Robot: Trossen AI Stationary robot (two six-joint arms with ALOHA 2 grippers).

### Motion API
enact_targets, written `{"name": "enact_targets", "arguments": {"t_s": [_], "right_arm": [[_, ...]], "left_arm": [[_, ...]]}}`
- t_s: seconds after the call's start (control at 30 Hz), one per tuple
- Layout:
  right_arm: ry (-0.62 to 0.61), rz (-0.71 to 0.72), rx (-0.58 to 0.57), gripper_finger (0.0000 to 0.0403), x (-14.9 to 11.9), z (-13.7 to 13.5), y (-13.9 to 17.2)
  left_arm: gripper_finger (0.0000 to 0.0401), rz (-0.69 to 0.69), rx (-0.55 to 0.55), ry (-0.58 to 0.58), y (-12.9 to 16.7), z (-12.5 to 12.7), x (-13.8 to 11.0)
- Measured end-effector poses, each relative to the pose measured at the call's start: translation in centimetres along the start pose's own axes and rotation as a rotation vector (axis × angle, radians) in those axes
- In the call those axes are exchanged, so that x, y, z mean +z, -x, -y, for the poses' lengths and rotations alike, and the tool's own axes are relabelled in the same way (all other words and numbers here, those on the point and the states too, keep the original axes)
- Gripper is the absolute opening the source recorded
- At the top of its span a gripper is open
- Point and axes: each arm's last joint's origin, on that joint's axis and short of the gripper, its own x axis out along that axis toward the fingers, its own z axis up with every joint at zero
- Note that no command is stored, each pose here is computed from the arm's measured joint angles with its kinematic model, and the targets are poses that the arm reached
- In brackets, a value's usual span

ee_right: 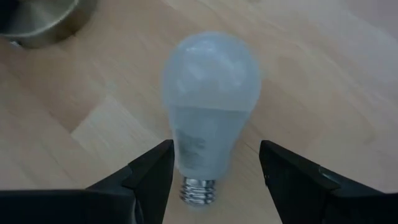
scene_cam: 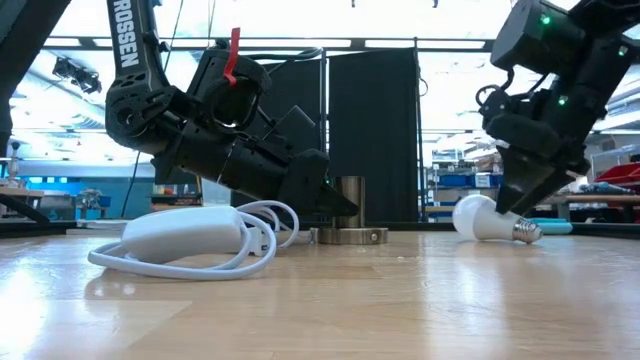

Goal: Screw lightbulb
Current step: Return to Home Position

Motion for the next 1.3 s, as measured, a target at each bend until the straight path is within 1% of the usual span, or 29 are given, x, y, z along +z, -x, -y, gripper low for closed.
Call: {"name": "enact_targets", "arguments": {"t_s": [0.07,0.23,0.33,0.4,0.47,0.6,0.7,0.77,0.83,0.93,1.07,1.17,1.3], "right_arm": [[0.001,-0.001,-0.001,0.0241,0.3,-0.1,0.5],[0.020,-0.003,0.053,0.0241,1.4,-0.5,3.0],[0.060,-0.018,0.100,0.0241,1.6,-0.7,4.8],[0.093,-0.004,0.140,0.0241,1.3,-0.6,6.1],[0.120,0.070,0.178,0.0241,0.8,-0.5,7.6],[0.160,0.340,0.245,0.0237,-0.5,0.5,11.1],[0.163,0.519,0.310,0.0232,-1.8,1.8,12.7],[0.164,0.584,0.367,0.0230,-2.9,2.6,12.9],[0.161,0.620,0.429,0.0229,-4.0,3.1,12.5],[0.176,0.646,0.507,0.0229,-5.7,3.4,11.3],[0.224,0.674,0.611,0.0229,-7.7,3.2,9.6],[0.274,0.689,0.705,0.0229,-8.9,3.1,8.7],[0.308,0.716,0.809,0.0229,-9.9,3.3,7.9]], "left_arm": [[0.0189,0.000,0.000,0.000,0.0,0.0,0.0],[0.0189,0.000,0.000,0.000,0.0,0.0,0.0],[0.0189,0.000,-0.006,0.000,0.0,0.0,0.0],[0.0189,-0.001,-0.015,0.000,0.0,0.0,0.0],[0.0189,-0.002,-0.029,0.000,0.0,0.1,0.0],[0.0189,-0.003,-0.041,-0.001,0.0,0.1,0.0],[0.0189,-0.001,-0.042,0.000,0.0,0.1,0.0],[0.0189,0.000,-0.043,0.001,0.0,0.1,0.0],[0.0189,0.000,-0.044,0.001,0.0,0.1,0.0],[0.0189,0.002,-0.046,0.001,0.0,0.1,0.0],[0.0189,0.002,-0.048,0.002,0.0,0.1,0.0],[0.0189,-0.001,-0.097,0.001,0.0,0.3,0.1],[0.0189,-0.004,-0.166,0.000,0.0,0.5,0.1]]}}
